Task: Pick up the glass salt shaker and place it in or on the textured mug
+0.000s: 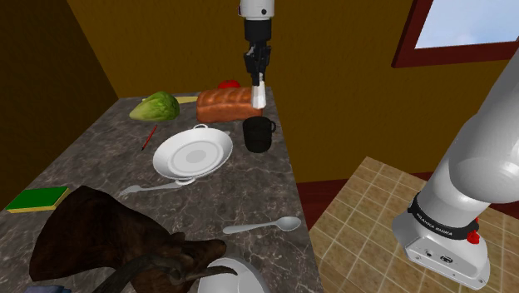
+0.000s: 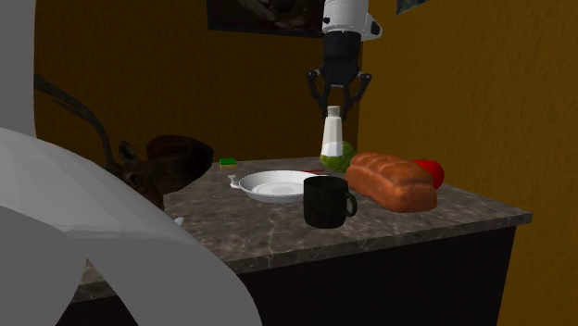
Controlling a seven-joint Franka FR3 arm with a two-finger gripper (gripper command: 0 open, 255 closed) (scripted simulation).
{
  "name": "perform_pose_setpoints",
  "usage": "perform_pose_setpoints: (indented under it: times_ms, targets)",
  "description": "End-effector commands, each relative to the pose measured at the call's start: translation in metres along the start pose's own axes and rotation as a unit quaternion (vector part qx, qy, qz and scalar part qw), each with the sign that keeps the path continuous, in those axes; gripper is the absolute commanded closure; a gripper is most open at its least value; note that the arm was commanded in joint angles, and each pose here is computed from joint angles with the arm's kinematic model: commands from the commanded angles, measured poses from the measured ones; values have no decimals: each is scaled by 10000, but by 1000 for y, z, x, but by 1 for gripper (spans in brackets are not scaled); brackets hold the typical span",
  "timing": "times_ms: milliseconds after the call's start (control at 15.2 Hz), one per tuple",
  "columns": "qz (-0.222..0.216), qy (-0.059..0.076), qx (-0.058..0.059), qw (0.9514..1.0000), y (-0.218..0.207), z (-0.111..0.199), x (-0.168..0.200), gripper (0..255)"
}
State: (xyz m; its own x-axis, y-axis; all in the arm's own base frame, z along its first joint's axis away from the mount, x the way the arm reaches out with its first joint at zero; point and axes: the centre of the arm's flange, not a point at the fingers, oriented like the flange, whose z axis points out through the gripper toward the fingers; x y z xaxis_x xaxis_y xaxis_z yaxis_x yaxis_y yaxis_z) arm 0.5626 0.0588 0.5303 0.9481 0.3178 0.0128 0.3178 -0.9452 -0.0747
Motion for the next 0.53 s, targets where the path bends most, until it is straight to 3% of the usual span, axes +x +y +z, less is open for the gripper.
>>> perform_pose_setpoints:
  times_ms: [0,462]
  targets:
    - [-1,3,0,10000,0,11,-1,255]
    - [-1,3,0,10000,3,48,-1,255]
